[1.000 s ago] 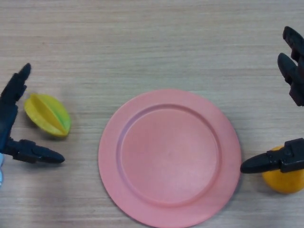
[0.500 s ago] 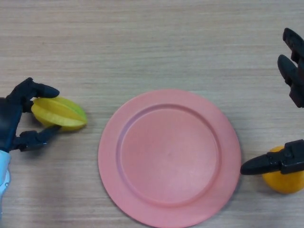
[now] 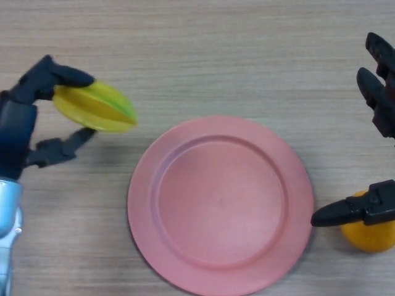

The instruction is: Pick up the yellow starfruit and place it on the plate

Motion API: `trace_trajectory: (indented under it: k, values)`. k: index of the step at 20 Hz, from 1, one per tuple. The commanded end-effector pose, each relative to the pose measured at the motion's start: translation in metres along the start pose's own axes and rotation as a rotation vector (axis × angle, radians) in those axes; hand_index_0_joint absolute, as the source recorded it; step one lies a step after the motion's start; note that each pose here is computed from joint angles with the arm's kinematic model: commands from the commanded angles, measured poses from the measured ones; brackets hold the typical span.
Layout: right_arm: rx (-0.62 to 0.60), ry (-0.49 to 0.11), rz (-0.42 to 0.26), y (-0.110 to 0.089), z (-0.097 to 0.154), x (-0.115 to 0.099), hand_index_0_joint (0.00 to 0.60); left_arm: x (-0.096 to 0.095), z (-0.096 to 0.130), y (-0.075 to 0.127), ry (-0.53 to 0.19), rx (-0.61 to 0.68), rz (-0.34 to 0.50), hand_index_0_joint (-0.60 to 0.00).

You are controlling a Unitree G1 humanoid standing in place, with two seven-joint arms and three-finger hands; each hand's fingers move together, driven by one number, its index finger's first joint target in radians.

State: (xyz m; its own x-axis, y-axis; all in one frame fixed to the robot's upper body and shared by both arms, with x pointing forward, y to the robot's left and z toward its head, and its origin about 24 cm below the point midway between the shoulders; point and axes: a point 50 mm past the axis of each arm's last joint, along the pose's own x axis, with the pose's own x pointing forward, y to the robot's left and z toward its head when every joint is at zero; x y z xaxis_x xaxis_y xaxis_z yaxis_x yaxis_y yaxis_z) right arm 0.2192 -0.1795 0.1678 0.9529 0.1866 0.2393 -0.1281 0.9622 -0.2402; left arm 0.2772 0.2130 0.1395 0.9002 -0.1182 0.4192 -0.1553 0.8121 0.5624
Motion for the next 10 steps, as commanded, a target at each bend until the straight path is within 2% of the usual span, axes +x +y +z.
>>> trace_trajectory:
  k: [1, 2, 3, 4, 6, 7, 8, 10]
  values:
    - [-0.051, -0.188, -0.060, -0.010, 0.030, -0.004, 0.000, 0.004, 0.028, 0.008, -0.155, 0.006, 0.030, -0.600]
    - [-0.054, -0.189, -0.057, -0.010, 0.030, -0.003, 0.000, 0.002, 0.032, -0.004, -0.152, -0.010, -0.034, -0.600]
    - [-0.055, -0.190, -0.056, -0.010, 0.031, -0.003, 0.000, 0.001, 0.032, -0.009, -0.144, -0.013, -0.063, -0.600]
    - [-0.046, -0.191, -0.052, -0.010, 0.031, -0.004, 0.000, -0.003, 0.032, -0.024, -0.095, -0.071, -0.181, -0.600]
    - [-0.044, -0.190, -0.051, -0.010, 0.031, -0.004, 0.000, -0.007, 0.032, -0.039, -0.050, -0.142, -0.282, -0.600]
    - [-0.044, -0.190, -0.053, -0.010, 0.031, -0.004, 0.000, -0.007, 0.033, -0.042, -0.047, -0.142, -0.303, -0.600]
    - [-0.043, -0.185, -0.057, -0.011, 0.032, -0.006, 0.000, -0.007, 0.031, -0.052, -0.014, -0.133, -0.379, -0.600]
    - [-0.051, -0.186, -0.064, -0.012, 0.033, -0.008, 0.000, -0.007, 0.030, -0.057, 0.063, -0.182, -0.441, -0.600]
